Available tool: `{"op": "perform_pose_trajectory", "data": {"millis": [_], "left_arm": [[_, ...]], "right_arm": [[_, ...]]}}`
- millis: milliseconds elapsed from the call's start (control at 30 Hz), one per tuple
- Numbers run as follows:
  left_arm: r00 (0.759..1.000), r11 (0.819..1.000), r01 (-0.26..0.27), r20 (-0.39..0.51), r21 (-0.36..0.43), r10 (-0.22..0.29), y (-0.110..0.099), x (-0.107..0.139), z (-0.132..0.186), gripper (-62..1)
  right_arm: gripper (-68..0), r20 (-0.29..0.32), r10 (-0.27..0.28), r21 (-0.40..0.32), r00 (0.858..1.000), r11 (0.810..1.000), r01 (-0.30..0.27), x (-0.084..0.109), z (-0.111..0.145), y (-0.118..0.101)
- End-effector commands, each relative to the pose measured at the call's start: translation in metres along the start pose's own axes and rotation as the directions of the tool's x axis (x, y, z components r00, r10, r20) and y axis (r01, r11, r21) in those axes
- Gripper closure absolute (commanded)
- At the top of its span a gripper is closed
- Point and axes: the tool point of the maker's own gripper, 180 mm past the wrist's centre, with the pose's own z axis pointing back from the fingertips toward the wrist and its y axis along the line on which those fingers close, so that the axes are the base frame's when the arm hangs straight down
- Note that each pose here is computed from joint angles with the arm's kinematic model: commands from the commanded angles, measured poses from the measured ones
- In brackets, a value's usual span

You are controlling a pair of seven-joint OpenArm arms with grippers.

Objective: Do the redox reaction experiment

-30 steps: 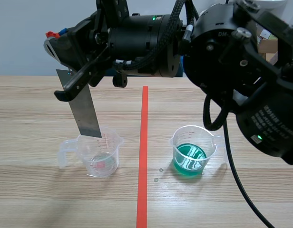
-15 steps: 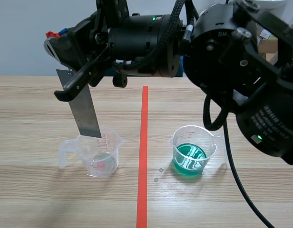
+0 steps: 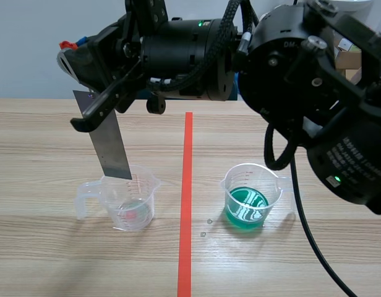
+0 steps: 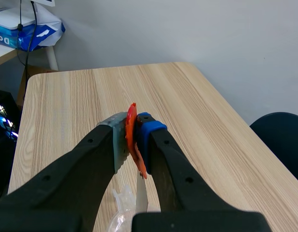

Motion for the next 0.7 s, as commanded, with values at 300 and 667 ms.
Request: {"op": "perform_pose_trajectory", "data": {"millis": [300, 667], "left_arm": [[1.0, 1.0, 0.006, 0.027, 0.01, -0.007, 0.0024, 0.0059, -0.0005, -62.3], [1.0, 1.0, 0.006, 0.029, 0.01, -0.007, 0.0024, 0.0063, -0.0005, -62.3]], "right_arm": [[-0.6, 0.03, 0.009, -0.002, 1.0, 1.0, -0.009, 0.0094, -0.0009, -0.002], [-0.7, 0.034, 0.002, -0.01, 0.999, 1.0, -0.002, 0.0058, -0.0012, -0.0052]]}}
